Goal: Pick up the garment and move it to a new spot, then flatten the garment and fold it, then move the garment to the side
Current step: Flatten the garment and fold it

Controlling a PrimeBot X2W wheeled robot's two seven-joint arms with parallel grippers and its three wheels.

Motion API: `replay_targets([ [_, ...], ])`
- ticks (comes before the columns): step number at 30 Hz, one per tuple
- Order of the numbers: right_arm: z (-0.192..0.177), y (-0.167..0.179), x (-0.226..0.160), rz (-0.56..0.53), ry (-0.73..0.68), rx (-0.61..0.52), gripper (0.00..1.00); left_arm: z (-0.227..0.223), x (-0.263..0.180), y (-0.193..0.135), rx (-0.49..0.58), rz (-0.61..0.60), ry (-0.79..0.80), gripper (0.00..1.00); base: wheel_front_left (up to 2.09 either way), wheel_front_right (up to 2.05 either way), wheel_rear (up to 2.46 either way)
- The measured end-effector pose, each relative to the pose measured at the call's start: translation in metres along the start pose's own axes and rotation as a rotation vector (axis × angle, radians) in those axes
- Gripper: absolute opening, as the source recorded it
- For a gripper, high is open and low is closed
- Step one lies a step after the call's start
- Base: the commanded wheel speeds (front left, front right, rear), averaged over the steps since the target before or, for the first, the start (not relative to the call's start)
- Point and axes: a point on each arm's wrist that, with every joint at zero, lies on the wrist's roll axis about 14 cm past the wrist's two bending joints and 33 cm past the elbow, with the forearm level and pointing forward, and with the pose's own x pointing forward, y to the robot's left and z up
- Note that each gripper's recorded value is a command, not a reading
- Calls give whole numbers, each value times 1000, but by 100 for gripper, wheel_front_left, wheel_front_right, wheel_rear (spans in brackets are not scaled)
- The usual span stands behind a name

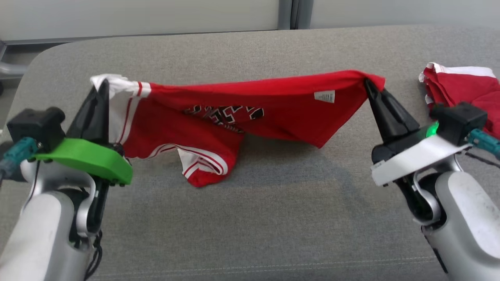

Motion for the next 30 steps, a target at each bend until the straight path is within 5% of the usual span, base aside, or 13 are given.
replay_targets([
  [11, 131, 5, 40, 72, -274, -178, 0, 142, 27, -12, 133, -52, -298, 0, 0, 0, 0],
  [18, 182, 12, 45, 89, -355, -227, 0, 207, 26, -26, 196, -79, -417, 0, 0, 0, 0],
  [23, 193, 13, 47, 91, -352, -250, 0, 226, 32, -36, 223, -105, -423, 0, 0, 0, 0],
  [30, 169, -6, 72, 64, -254, -232, 0, 196, 72, -42, 219, -139, -272, 0, 0, 0, 0],
])
